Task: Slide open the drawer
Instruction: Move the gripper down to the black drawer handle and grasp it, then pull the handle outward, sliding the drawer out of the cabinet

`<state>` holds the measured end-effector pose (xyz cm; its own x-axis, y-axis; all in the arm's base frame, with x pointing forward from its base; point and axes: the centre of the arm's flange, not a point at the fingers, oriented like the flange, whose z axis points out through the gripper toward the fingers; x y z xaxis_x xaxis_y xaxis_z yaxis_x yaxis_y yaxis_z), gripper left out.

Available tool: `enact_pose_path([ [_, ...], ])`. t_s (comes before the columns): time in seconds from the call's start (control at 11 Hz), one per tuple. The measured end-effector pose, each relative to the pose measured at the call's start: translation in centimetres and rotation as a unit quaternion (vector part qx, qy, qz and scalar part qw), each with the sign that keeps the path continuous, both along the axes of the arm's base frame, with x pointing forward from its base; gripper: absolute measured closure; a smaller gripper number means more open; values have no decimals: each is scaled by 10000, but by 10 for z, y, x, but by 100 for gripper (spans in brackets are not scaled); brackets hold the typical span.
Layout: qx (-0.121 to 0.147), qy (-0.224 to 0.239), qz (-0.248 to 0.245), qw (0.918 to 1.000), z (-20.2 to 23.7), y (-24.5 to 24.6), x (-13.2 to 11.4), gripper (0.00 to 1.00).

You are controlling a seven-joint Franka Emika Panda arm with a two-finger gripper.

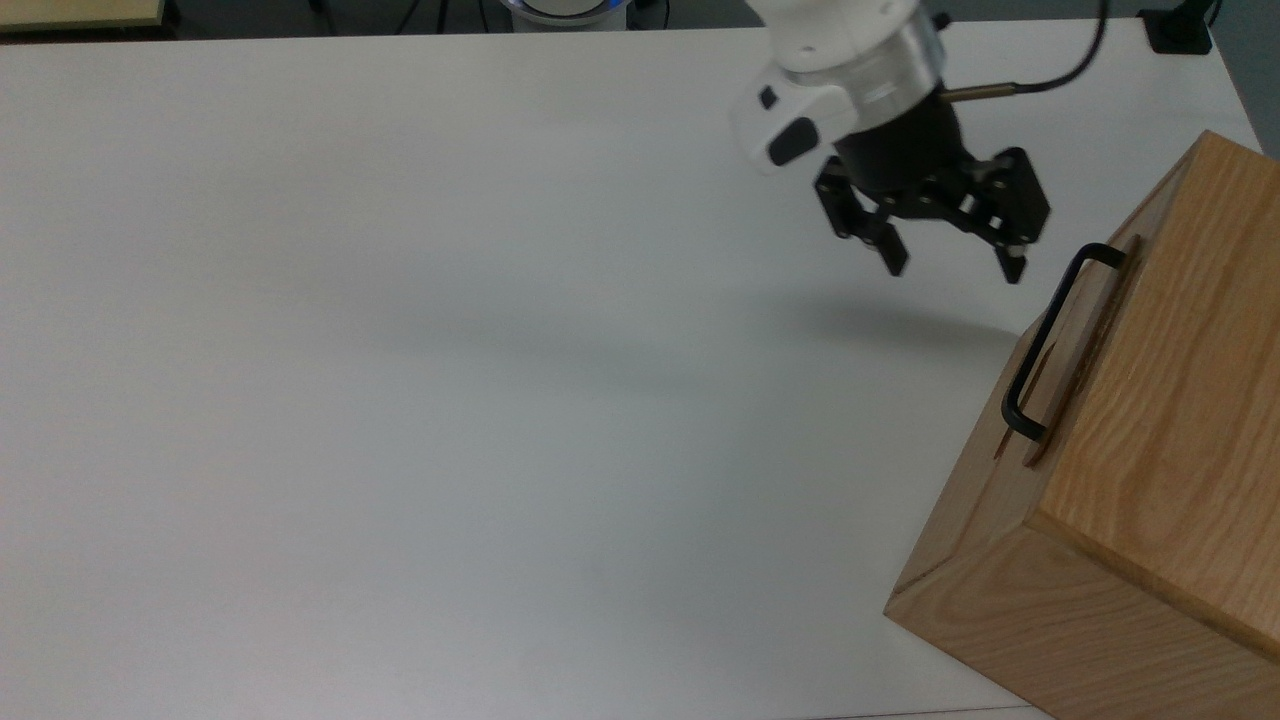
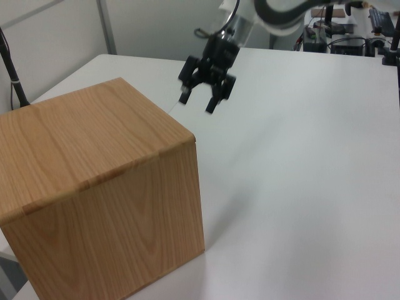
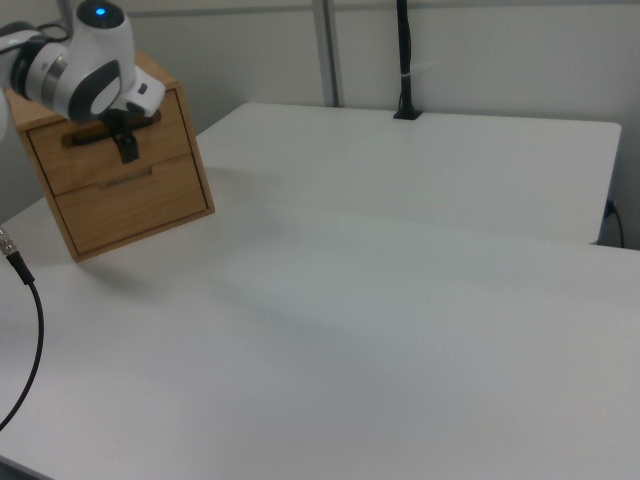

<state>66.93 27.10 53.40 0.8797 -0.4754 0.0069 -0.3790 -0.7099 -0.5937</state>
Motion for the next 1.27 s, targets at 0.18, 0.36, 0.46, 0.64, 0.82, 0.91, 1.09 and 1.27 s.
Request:
enact_pose_path([
  [0.18, 85, -81, -146, 9998, -20, 34, 4, 8],
  [0.36, 197, -265, -327, 9989, -24, 48, 10, 13],
  [0.46, 249, -318, -416, 9983, -25, 51, 11, 14],
  [0.64, 305, -375, -505, 9976, -20, 51, 12, 25],
  [0.82, 343, -462, -524, 9970, -11, 50, 13, 50],
  [0.91, 358, -495, -525, 9968, -7, 50, 14, 65],
  [1.09, 345, -507, -511, 9968, -6, 49, 14, 85],
  [1.27, 341, -509, -508, 9968, -6, 49, 14, 85],
])
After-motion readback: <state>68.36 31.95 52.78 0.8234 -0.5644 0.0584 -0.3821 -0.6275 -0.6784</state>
